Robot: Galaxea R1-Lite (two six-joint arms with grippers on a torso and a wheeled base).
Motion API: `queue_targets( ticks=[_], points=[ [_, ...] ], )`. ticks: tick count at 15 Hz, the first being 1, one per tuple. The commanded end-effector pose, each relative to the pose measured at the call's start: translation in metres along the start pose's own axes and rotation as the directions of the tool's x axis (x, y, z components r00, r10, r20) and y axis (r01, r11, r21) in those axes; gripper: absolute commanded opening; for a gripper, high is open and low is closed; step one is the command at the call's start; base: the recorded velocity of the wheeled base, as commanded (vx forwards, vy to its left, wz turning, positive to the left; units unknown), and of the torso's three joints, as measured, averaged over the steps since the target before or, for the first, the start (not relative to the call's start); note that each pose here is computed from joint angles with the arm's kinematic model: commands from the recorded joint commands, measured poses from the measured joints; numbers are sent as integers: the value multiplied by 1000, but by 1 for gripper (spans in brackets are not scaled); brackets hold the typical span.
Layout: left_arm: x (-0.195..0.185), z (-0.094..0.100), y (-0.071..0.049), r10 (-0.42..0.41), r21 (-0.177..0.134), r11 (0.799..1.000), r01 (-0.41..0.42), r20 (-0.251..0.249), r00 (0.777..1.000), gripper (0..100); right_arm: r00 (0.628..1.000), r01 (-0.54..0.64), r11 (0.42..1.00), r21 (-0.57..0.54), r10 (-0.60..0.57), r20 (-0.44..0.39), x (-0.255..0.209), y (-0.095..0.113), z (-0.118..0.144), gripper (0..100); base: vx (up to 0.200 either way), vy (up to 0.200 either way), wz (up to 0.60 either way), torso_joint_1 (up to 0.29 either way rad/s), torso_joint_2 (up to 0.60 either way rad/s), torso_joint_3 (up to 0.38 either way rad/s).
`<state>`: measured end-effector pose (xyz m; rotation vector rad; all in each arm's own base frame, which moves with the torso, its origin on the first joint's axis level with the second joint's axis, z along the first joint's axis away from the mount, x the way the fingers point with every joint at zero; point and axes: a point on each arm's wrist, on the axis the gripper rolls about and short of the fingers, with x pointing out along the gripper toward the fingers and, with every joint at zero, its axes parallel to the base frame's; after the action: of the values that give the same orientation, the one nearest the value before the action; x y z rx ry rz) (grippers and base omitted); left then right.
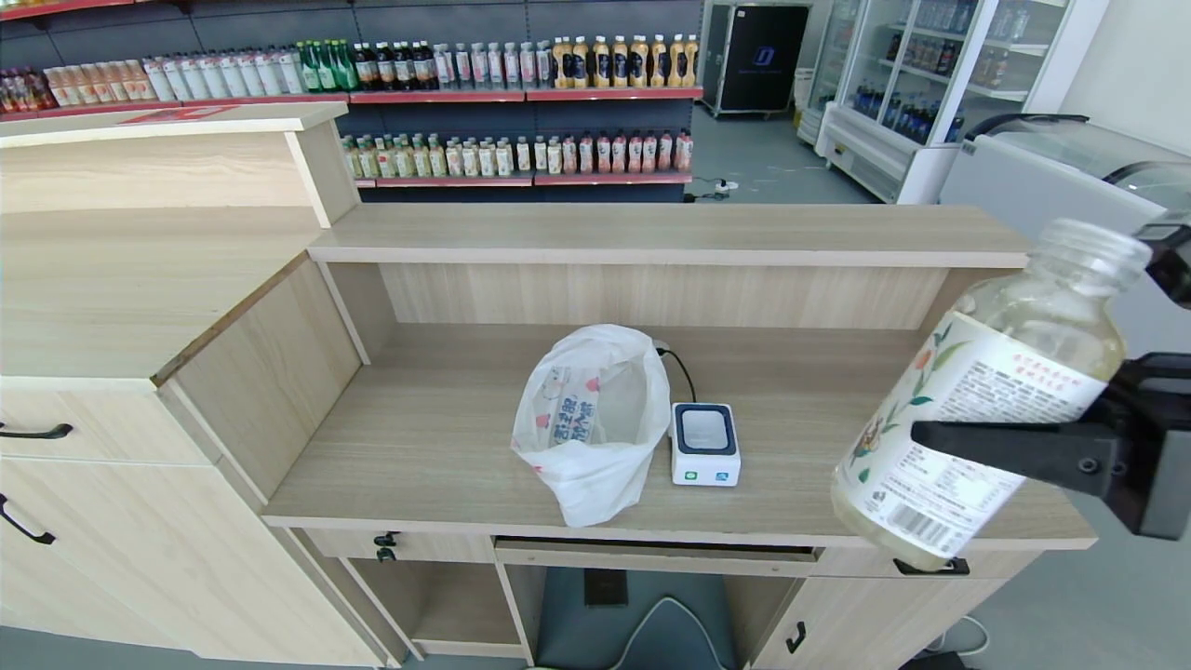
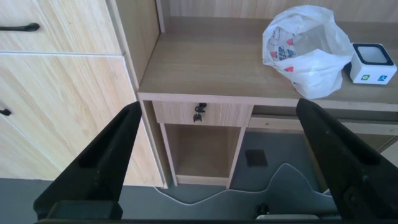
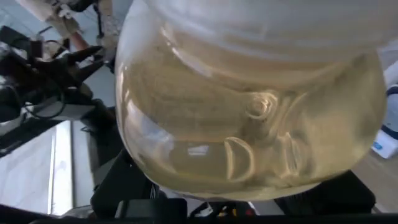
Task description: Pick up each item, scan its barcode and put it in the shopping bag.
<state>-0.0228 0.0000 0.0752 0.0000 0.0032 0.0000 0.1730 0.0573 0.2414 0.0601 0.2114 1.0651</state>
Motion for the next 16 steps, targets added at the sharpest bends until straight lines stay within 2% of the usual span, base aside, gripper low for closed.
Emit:
queue_targets(
  ticks=[1,2,3,4,5,6,8,10,12,13,16],
  points=[
    [0,0,0,0,0,1000,0,0,1000,100,938,333,937,-109,-341,-62,18,-56,-23,0,0,0,0,0,0,0],
    [0,0,0,0,0,1000,0,0,1000,100,872,475,859,-189,-488,-27,17,-82,-33,0,0,0,0,0,0,0],
    [0,0,0,0,0,1000,0,0,1000,100,819,549,770,-324,-573,26,6,-112,-42,0,0,0,0,0,0,0],
    [0,0,0,0,0,1000,0,0,1000,100,792,556,706,-439,-610,21,-2,-123,-44,0,0,0,0,0,0,0],
    [0,0,0,0,0,1000,0,0,1000,100,758,533,606,-591,-652,15,-10,-132,-42,0,0,0,0,0,0,0],
    [0,0,0,0,0,1000,0,0,1000,100,741,513,546,-663,-672,20,-16,-136,-43,0,0,0,0,0,0,0],
    [0,0,0,0,0,1000,0,0,1000,100,731,508,499,-702,-681,44,-20,-138,-40,0,0,0,0,0,0,0],
    [0,0,0,0,0,1000,0,0,1000,100,702,526,466,-712,-711,53,-31,-143,-39,0,0,0,0,0,0,0],
    [0,0,0,0,0,1000,0,0,1000,100,674,513,396,-762,-735,72,-40,-147,-37,0,0,0,0,0,0,0],
    [0,0,0,0,0,1000,0,0,1000,100,679,504,387,-773,-731,76,-41,-146,-35,0,0,0,0,0,0,0],
    [0,0,0,0,0,1000,0,0,1000,100,700,457,340,-822,-708,96,-34,-148,-38,0,0,0,600,-1,4,4]
  ],
)
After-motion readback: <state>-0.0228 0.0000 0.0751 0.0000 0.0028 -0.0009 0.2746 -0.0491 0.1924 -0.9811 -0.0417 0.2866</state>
